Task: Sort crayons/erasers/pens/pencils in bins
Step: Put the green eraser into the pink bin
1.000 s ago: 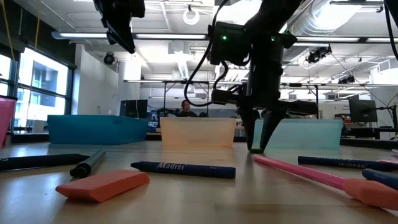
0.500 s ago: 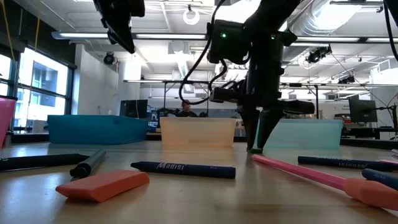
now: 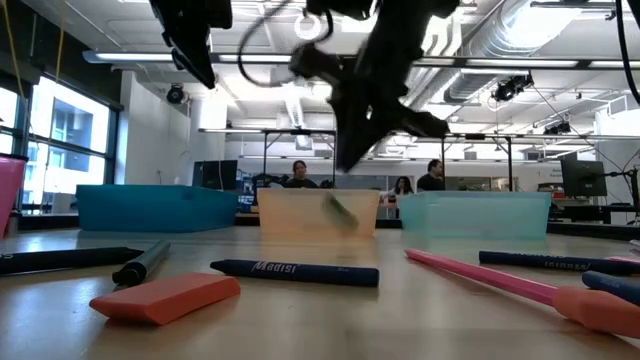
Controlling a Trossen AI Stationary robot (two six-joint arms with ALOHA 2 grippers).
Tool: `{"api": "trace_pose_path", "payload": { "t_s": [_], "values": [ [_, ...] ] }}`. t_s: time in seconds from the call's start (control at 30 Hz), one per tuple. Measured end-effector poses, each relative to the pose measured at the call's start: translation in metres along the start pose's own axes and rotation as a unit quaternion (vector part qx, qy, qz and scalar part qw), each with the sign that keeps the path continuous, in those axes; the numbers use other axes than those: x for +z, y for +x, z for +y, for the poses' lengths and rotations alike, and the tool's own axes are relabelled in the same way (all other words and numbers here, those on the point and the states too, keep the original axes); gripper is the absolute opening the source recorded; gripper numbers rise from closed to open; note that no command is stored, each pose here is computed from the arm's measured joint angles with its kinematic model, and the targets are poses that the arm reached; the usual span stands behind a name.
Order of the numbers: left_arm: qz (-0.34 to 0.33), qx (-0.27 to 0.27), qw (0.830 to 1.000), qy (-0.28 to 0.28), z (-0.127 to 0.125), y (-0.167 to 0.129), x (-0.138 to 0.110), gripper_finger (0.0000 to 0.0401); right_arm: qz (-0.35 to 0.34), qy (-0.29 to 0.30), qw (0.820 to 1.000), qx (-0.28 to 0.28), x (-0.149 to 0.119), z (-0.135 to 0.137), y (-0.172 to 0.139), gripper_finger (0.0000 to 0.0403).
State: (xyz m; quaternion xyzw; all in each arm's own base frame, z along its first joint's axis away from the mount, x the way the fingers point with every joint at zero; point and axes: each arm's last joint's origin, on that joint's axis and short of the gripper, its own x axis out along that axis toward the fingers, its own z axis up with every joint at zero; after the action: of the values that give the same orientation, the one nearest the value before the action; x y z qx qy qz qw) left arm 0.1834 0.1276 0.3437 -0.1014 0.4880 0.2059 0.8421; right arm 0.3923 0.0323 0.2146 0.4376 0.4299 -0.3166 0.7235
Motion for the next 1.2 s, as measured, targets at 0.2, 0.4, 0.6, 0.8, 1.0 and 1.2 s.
{"api": "trace_pose_path", "payload": {
  "t_s": [0.2, 0.4, 0.6, 0.8, 1.0, 1.2],
  "values": [
    [0.012, 0.016, 0.998, -0.058, 0.001, 0.000, -0.002, 0.0185, -0.031, -0.041, 0.998, 0.027, 0.011, 0.017, -0.019, 0.0012],
    [0.035, 0.008, 0.997, -0.061, 0.000, 0.000, -0.007, 0.0207, -0.017, -0.065, 0.998, 0.023, 0.014, 0.015, -0.020, 0.0014],
    [0.034, 0.005, 0.998, -0.061, 0.000, 0.000, -0.007, 0.0218, -0.004, -0.043, 0.999, 0.030, 0.012, 0.016, -0.021, 0.0082],
    [0.036, 0.002, 0.997, -0.061, 0.000, 0.000, -0.007, 0.0210, -0.007, -0.003, 0.998, 0.070, 0.014, 0.026, -0.026, 0.0138],
    [0.080, -0.003, 0.996, -0.044, -0.002, -0.001, -0.015, 0.0202, -0.067, -0.041, 0.988, 0.134, 0.032, 0.055, -0.071, 0.0135],
    [0.086, -0.003, 0.996, -0.037, -0.002, -0.001, -0.016, 0.0200, -0.124, -0.059, 0.983, 0.123, 0.044, 0.065, -0.111, 0.0124]
  ]
}}
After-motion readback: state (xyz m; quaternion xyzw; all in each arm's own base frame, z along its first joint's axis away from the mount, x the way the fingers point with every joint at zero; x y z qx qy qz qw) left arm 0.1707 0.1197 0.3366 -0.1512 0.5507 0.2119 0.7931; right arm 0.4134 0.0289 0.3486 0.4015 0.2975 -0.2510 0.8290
